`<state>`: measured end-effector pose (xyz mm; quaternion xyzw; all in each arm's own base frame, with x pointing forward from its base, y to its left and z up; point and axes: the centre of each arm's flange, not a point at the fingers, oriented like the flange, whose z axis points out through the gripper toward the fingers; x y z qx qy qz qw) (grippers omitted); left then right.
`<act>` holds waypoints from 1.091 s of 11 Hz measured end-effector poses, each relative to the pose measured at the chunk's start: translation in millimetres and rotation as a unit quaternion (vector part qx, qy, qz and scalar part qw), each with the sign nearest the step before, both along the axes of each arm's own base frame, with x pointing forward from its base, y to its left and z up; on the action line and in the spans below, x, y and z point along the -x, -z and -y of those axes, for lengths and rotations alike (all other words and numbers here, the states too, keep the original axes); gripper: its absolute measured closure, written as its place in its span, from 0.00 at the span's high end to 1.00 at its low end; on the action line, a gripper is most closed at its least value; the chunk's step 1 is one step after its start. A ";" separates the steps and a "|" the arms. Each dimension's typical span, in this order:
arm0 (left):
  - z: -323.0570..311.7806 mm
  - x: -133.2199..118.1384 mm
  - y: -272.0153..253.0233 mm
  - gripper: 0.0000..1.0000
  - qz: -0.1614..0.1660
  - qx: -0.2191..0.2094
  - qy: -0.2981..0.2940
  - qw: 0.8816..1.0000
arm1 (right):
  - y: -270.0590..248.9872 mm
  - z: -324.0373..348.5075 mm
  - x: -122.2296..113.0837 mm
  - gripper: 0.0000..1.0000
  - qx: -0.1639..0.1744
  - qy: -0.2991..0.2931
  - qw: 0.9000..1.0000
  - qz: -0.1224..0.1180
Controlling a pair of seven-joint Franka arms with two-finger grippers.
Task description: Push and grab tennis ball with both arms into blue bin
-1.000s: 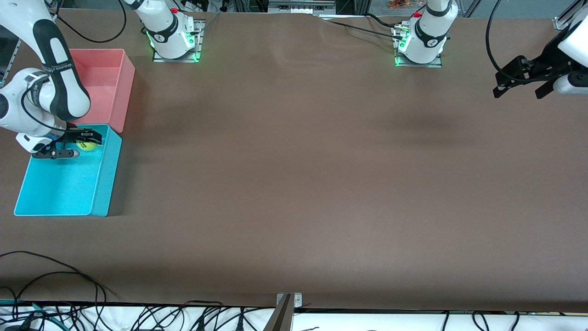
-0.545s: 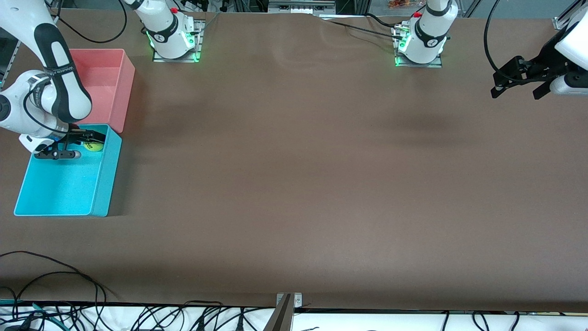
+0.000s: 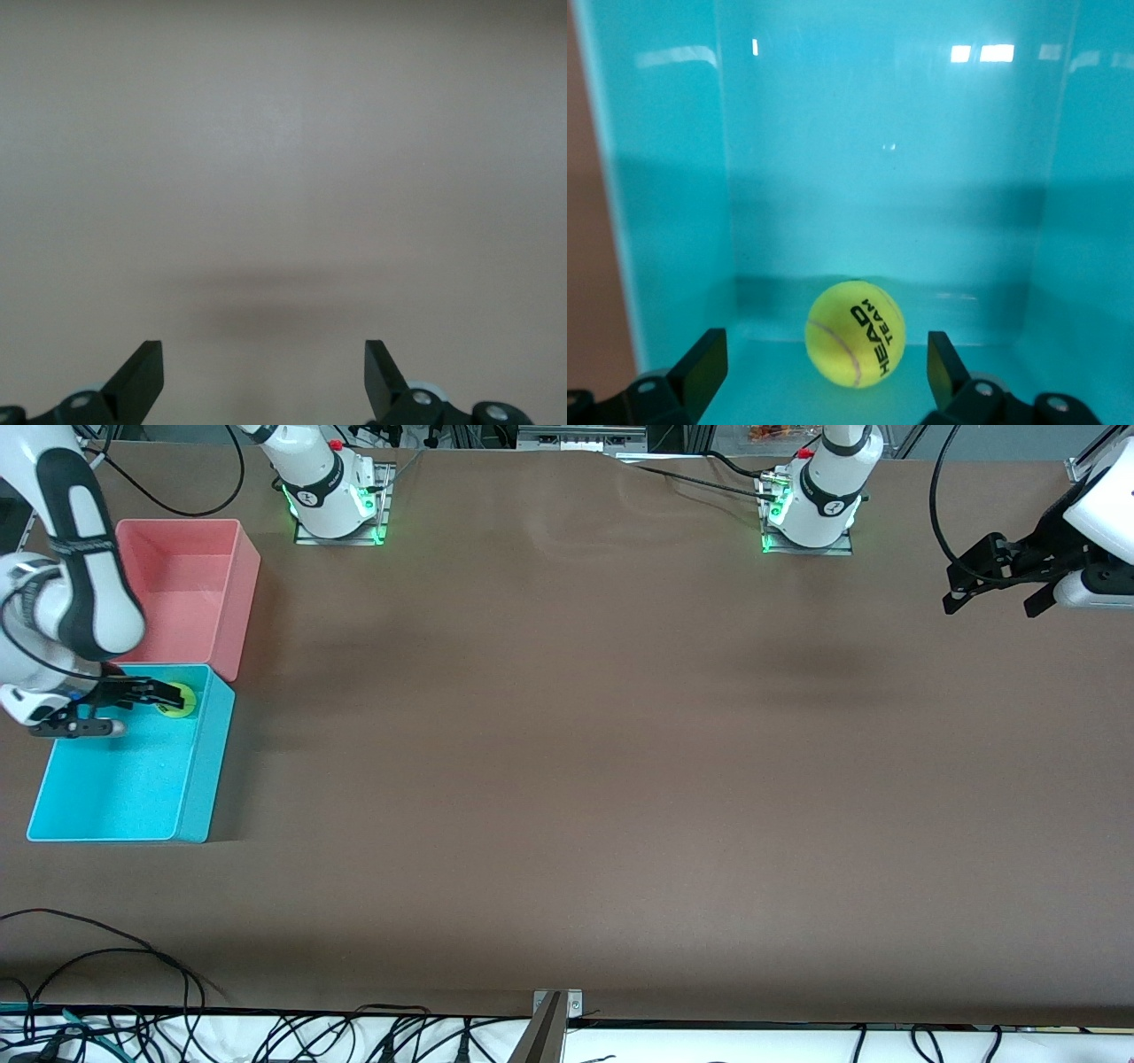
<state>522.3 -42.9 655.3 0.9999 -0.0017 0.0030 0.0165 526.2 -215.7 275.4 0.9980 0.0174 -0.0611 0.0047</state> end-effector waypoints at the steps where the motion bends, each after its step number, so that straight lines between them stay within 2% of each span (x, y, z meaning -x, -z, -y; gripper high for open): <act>1: -0.5 -0.1 0.2 1.00 0.000 0.000 0.000 1.000 | -32.1 1.3 -13.5 1.00 -0.009 -0.001 1.000 -0.009; 5: -1.4 -0.5 2.1 1.00 -0.004 0.000 -0.001 1.000 | -158.0 -8.2 -46.1 1.00 -0.036 0.004 0.998 -0.049; 9: 1.2 -0.6 2.3 1.00 -0.005 0.000 0.001 1.000 | -266.2 -31.0 -61.1 1.00 -0.014 -0.007 0.999 -0.035; 11: 3.1 -0.4 2.1 1.00 -0.004 0.000 0.003 1.000 | -294.2 -47.4 -64.5 1.00 -0.004 -0.002 1.000 -0.027; 12: 5.3 -0.2 2.0 1.00 -0.004 0.000 0.005 1.000 | -297.3 -59.8 -65.1 1.00 -0.003 0.008 0.999 -0.034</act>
